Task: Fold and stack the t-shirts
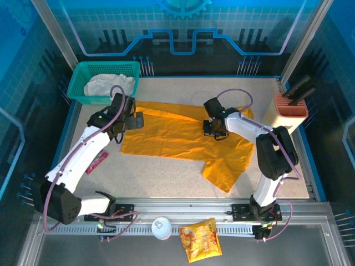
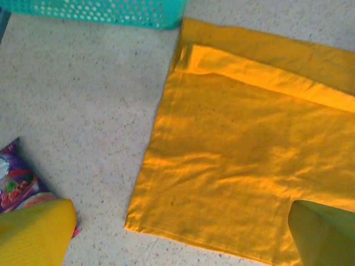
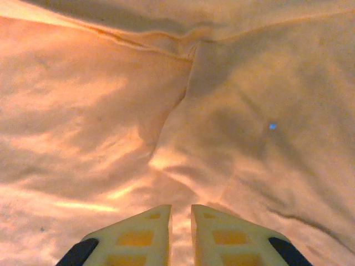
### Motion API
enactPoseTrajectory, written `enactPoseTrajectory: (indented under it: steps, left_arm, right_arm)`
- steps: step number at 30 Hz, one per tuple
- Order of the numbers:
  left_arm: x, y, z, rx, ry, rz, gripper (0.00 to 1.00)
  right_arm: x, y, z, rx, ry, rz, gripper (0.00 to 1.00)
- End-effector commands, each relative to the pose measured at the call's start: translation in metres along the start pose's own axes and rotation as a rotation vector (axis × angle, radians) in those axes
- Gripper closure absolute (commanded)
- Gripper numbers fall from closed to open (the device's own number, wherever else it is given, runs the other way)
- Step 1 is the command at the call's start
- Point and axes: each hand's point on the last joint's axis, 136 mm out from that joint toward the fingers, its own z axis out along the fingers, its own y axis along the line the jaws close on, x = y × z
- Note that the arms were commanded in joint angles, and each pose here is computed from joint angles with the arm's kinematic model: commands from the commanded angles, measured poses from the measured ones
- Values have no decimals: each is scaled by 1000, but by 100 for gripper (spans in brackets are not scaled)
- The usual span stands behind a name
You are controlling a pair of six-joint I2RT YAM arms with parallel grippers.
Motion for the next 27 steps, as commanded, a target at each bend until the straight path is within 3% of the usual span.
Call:
enactPoseTrajectory:
  steps: [1, 7, 11, 16, 21, 27]
  left_arm:
    - [18, 14, -4, -47, 47, -43, 1]
    - [47, 31, 3, -135, 146, -138, 4]
    - [87, 39, 21, -136, 304, -260, 24]
    - [141, 39, 50, -54, 505, -496, 42]
    - [155, 47, 71, -75, 533, -614, 43]
    - [146, 49, 99, -112, 523, -635, 44]
  right_arm:
    - [6, -2, -17, 1, -24, 25, 81]
    - [-1, -14, -32, 0, -60, 32, 82]
    - [0, -22, -45, -13, -98, 6, 82]
    - [2, -42, -65, -32, -137, -21, 81]
    - [3, -57, -80, -76, -165, -1, 81]
    - [8, -67, -81, -104, -171, 19, 81]
